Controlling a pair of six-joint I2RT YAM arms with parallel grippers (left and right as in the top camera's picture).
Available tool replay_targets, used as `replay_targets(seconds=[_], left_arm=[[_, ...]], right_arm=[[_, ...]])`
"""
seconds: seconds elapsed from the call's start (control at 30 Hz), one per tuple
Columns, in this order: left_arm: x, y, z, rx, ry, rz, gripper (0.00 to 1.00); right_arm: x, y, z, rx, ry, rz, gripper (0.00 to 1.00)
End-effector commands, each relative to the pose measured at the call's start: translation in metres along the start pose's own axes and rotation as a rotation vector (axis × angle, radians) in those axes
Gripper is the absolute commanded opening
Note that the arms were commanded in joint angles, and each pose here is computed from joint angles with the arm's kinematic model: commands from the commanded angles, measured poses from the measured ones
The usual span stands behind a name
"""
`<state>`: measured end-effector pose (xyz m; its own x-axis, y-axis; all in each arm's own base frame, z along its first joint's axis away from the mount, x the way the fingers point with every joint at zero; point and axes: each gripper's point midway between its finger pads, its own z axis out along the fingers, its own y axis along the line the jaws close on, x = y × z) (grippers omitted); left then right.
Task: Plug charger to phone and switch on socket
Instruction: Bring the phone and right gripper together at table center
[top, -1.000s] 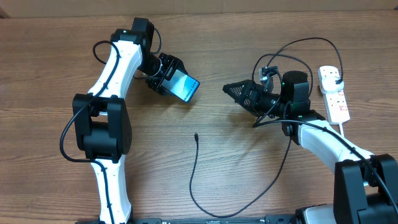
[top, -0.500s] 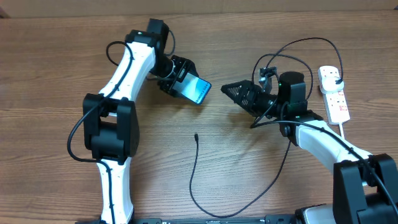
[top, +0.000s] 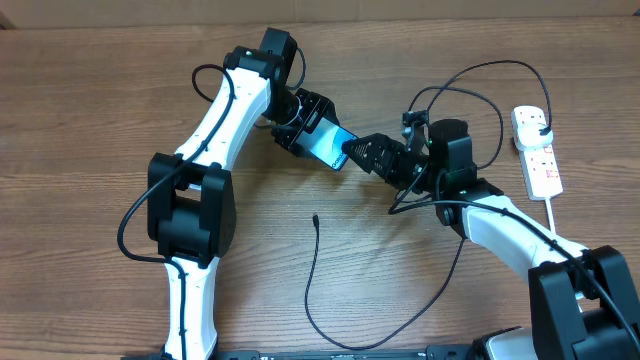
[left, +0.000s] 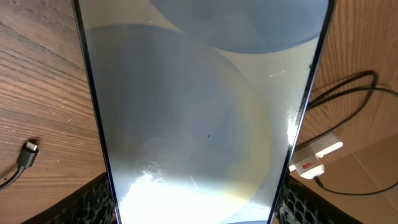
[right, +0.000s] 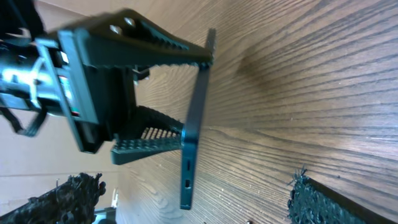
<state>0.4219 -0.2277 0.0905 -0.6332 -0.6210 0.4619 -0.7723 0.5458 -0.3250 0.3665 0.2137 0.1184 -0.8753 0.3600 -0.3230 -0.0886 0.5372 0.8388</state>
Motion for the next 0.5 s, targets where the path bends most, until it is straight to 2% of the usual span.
replay_targets(seconds=[0.0,0.27,0.47], left_arm=[[0.011,-0.015,-0.005,0.028,0.003,0.036,0.04],[0.033,-0.021,0.0,0.041,0.075,0.031,0.04],[0.047,-0.023,0.006,0.041,0.107,0.053,0.04]], right_arm=[[-0.004,0.004,0.005,0.024,-0.035,-0.031,1.0],[-0.003,0.003,0.009,0.059,-0.062,-0.04,0.93],[-0.006,0.0,0.009,0.078,-0.081,-0.041,0.77]])
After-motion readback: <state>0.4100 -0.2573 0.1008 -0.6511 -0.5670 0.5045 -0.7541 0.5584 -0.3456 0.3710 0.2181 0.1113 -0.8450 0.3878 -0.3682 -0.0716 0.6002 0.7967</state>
